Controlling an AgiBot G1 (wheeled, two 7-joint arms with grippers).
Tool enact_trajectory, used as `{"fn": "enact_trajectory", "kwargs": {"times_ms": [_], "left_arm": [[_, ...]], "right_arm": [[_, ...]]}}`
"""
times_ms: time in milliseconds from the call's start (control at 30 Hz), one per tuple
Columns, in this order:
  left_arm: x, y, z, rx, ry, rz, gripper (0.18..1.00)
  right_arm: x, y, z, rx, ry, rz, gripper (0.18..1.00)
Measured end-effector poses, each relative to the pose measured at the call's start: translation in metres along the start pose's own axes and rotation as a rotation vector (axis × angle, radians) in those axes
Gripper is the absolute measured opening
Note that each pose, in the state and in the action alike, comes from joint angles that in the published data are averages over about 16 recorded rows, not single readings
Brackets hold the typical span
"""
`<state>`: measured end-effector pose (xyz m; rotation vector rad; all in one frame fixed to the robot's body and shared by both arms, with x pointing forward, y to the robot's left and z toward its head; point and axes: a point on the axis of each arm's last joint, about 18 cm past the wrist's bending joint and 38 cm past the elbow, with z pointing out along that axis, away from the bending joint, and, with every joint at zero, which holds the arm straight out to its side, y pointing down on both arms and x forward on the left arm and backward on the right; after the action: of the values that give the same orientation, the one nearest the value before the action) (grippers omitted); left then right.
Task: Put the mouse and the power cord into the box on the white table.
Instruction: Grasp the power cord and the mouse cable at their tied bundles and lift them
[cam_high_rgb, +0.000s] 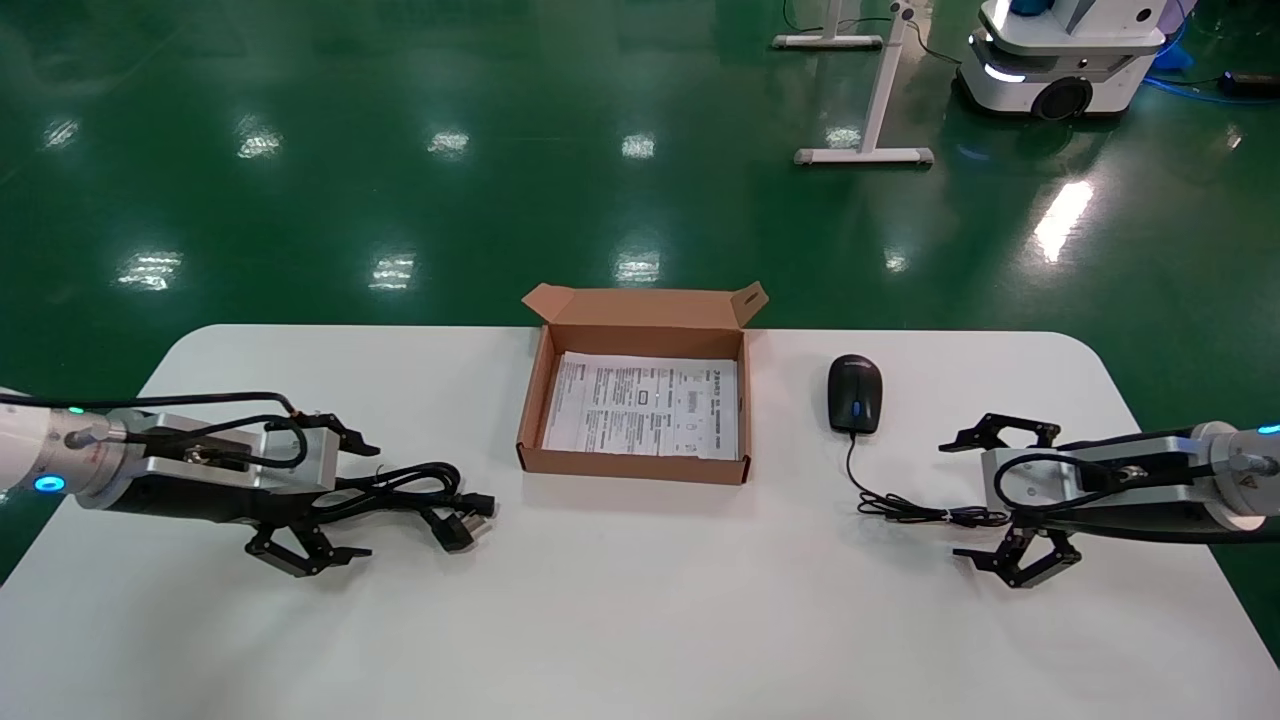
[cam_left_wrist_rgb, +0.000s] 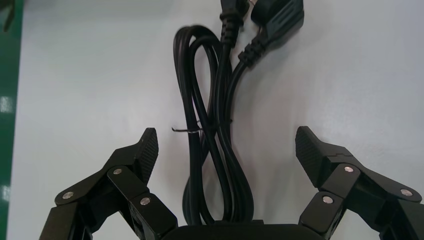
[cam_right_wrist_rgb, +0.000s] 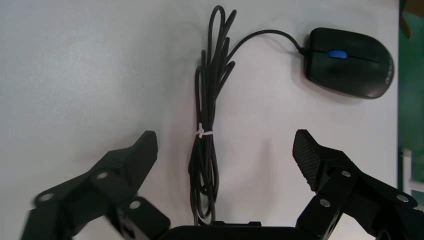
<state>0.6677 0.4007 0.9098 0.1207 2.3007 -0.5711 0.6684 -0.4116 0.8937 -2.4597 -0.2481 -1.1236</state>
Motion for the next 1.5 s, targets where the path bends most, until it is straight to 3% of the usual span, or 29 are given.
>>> {"fn": "enact_trajectory", "kwargs": {"times_ms": [300,600,900,1500], "left_arm": [[0.0011,0.0036,0.0025,-0.012,-0.004,-0.014,0.983],[0.0008,0.0026,0.0022,-0.008,-0.005,-0.01,0.92],[0.0006,0.0018,0.0019,-0.005,-0.004,-0.007,0.763],[-0.0005,0.0009,-0.0003,0.002,-0.008,-0.01,0.362]], "right_arm": [[-0.0016,0.001,0.0043,-0.005,0.0,0.012,0.988],[-0.0016,0.0005,0.0039,-0.002,0.0,0.009,0.912],[-0.0014,0.0002,0.0034,0.0,0.001,0.007,0.769],[0.0007,-0.0001,-0.001,0.006,0.007,0.005,0.37]]}}
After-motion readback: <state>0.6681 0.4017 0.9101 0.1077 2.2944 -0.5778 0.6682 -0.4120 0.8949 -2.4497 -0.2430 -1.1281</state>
